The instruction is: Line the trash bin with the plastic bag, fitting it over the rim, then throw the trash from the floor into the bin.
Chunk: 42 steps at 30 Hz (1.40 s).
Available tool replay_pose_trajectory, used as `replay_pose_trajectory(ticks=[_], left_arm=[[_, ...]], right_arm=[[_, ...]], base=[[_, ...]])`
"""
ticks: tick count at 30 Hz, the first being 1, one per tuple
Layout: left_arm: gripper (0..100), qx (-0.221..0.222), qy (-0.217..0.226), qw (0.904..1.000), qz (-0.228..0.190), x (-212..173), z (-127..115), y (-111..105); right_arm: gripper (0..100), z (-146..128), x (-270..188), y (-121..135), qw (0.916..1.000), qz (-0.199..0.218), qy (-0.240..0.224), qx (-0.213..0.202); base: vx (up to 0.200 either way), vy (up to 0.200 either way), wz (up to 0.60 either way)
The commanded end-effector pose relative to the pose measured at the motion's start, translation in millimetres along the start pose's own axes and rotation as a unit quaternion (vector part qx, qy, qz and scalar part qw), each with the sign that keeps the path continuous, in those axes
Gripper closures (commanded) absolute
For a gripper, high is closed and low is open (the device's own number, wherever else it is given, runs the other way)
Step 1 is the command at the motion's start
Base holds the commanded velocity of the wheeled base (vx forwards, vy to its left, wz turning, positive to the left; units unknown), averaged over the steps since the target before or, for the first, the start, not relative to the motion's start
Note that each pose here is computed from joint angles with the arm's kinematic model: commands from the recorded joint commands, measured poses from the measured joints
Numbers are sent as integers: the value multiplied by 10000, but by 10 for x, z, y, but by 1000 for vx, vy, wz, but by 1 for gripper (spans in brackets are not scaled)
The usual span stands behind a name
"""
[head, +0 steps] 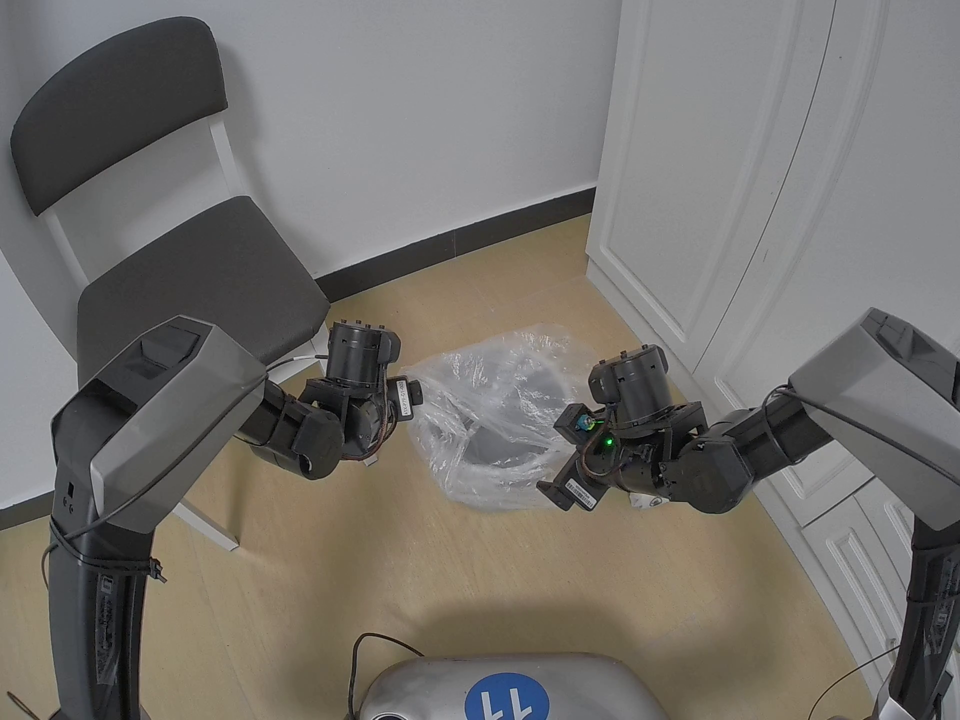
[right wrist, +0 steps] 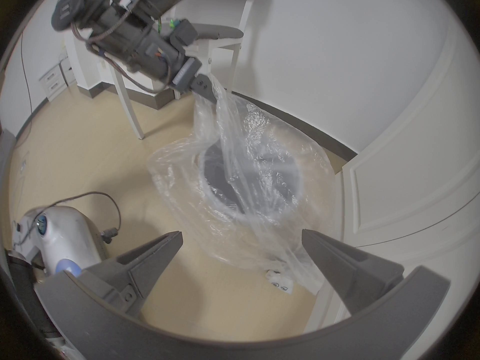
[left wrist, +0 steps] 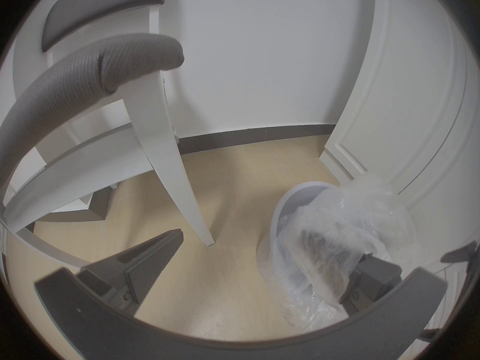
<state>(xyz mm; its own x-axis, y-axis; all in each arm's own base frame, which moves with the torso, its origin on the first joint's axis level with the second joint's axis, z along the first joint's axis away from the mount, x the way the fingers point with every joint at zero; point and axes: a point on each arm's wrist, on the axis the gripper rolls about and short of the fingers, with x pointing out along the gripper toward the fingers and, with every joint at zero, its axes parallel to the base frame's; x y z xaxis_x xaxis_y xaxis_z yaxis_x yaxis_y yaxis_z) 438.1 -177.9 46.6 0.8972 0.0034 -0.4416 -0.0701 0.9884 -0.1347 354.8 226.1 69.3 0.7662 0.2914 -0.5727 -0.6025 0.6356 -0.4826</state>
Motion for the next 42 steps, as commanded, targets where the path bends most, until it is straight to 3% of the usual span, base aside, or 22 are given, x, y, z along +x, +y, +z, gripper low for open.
replay_pose_trajectory(ticks=[1,10,23,24,38,42], left_arm=[[0,69,-15,9999,-85,-166,93,26],[0,67,-27,9999,-96,-173,101,18],[0,45,-160,9998,-140,-170,116,-4],[0,62,-168,9997,-135,-164,112,3],[0,37,-226,9996,-139,-170,136,6],[0,-2,-306,9994,-136,-164,158,20]], right_arm=[[0,-41,302,66,9996,-144,166,-179],[0,0,569,150,9983,-361,213,-400],[0,60,968,173,9958,-838,172,-311],[100,70,976,161,9957,-858,151,-306],[100,173,1023,186,9955,-919,-43,-227],[100,355,865,368,9969,-733,-263,-104]], base=[[0,0,0],[0,0,0],[0,0,0],[0,0,0],[0,0,0],[0,0,0]])
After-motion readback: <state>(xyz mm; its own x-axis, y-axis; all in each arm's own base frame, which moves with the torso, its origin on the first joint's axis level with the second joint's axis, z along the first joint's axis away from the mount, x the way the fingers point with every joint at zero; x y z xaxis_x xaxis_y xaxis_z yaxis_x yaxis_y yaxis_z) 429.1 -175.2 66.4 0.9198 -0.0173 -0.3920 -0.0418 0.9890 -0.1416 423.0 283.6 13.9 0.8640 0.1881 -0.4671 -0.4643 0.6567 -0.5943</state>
